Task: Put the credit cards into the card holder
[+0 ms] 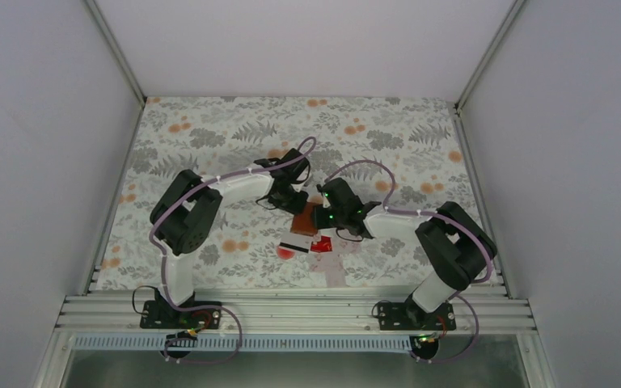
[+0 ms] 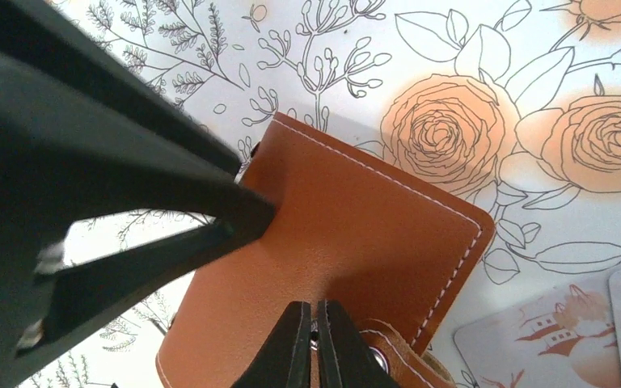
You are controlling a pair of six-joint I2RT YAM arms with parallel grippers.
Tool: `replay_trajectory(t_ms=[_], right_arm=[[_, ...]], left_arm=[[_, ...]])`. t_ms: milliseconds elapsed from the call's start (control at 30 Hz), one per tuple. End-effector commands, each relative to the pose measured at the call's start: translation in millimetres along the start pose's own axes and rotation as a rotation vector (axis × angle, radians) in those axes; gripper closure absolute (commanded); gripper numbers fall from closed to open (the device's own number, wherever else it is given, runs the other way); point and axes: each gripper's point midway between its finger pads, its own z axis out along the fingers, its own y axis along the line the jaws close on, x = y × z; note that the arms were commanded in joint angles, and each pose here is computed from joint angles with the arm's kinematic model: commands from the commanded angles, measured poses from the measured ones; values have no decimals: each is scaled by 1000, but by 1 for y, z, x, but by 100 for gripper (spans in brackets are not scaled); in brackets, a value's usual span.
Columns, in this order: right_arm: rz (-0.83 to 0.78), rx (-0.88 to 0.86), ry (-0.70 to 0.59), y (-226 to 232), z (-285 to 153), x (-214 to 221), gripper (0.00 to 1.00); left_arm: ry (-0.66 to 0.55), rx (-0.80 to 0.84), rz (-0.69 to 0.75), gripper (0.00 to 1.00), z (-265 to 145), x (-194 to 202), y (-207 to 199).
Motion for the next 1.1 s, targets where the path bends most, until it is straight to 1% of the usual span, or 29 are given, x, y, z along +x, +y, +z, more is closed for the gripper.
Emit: replay_trajectory(t_ms=[0, 67, 267, 567, 733, 833, 967, 1067], right_arm=[[5, -10, -32, 1, 3, -1, 96], [4, -12, -33, 2, 3, -1, 96], [4, -13, -27, 1, 4, 1, 96], [6, -28, -41, 6, -1, -4, 96], [12, -45, -70, 13, -14, -17, 96], [8, -34, -107, 17, -30, -31, 96], [17, 2, -147, 14, -54, -41, 95], [45, 68, -142, 0, -65, -35, 95]], left_arm=[[135, 99, 29, 75, 3, 42, -14], [143, 100, 30, 75, 1, 45, -14], [107, 105, 47, 75, -13, 39, -17], [90, 286, 81, 75, -13, 45, -44], [137, 243, 65, 75, 6, 54, -32], [157, 204, 62, 75, 13, 56, -25], [179, 172, 57, 76, 20, 57, -20], [184, 155, 55, 76, 22, 57, -17]])
